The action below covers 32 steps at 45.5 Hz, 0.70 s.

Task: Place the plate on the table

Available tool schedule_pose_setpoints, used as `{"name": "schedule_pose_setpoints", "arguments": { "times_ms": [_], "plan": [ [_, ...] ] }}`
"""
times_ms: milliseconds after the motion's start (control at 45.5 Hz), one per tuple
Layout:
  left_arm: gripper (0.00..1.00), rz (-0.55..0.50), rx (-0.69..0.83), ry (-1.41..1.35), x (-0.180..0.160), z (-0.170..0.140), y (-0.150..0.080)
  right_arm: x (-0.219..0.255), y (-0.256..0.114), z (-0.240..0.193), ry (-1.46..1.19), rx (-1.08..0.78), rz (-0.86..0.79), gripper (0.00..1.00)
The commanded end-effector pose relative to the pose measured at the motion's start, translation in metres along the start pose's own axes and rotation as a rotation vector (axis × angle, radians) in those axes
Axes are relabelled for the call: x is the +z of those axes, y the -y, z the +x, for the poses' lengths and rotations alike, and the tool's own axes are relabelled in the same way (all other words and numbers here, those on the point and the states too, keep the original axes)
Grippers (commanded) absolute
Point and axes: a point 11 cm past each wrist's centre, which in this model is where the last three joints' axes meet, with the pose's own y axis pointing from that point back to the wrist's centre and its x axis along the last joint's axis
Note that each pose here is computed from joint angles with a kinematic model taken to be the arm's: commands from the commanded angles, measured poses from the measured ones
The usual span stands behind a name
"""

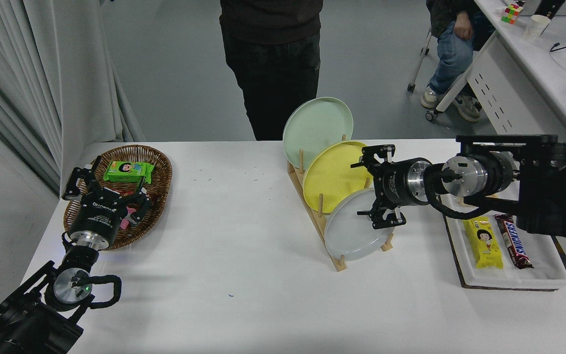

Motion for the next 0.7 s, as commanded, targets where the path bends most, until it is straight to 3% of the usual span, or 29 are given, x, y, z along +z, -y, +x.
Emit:
{"name": "schedule_pose_setpoints", "arguments": {
  "times_ms": [0, 681],
  "plan": [
    [0.98, 0.0, 0.0, 0.0, 0.0, -0.0001, 0.0001, -0.0025, 0.0009, 0.001, 0.005, 0.008, 0.003, 1.0],
    [0.98, 0.0, 0.0, 0.0, 0.0, -0.0001, 0.0001, -0.0044, 0.0007, 0.0032, -0.005, -0.008, 0.008, 1.0]
  ]
}}
